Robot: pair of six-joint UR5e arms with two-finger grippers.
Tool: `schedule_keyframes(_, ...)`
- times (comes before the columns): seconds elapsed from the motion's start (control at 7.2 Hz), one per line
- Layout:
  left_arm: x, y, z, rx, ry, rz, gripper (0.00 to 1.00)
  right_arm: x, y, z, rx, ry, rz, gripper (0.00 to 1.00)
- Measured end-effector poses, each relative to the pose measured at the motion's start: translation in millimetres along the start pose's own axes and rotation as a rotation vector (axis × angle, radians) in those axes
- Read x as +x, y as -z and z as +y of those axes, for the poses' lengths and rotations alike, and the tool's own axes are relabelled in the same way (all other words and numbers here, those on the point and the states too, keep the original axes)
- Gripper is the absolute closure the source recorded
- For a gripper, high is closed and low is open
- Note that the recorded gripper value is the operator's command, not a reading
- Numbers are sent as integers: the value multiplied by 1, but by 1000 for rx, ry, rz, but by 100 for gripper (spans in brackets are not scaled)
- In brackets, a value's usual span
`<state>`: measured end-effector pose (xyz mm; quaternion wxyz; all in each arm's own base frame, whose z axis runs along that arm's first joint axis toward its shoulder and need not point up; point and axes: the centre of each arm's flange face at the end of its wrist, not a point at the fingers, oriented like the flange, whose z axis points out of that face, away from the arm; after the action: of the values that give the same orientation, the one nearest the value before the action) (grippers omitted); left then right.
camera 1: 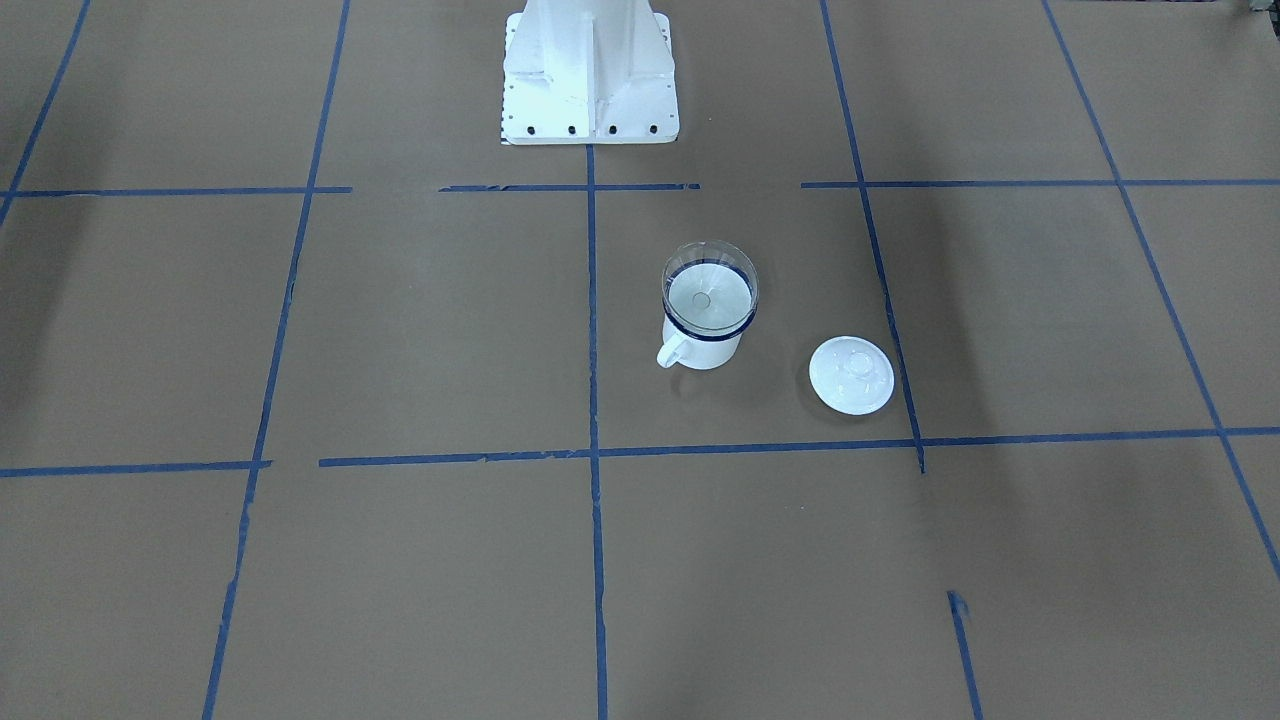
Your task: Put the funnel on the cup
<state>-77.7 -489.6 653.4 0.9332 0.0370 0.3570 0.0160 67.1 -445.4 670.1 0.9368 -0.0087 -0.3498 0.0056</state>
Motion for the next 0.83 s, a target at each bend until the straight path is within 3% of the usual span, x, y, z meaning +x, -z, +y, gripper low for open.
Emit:
schedule_keyframes(0.42,11,1,0,3,3,103,0,0,0,0,0,0,0,0)
schedule_keyframes(0.83,12,2,0,3,4,118,0,0,0,0,0,0,0,0)
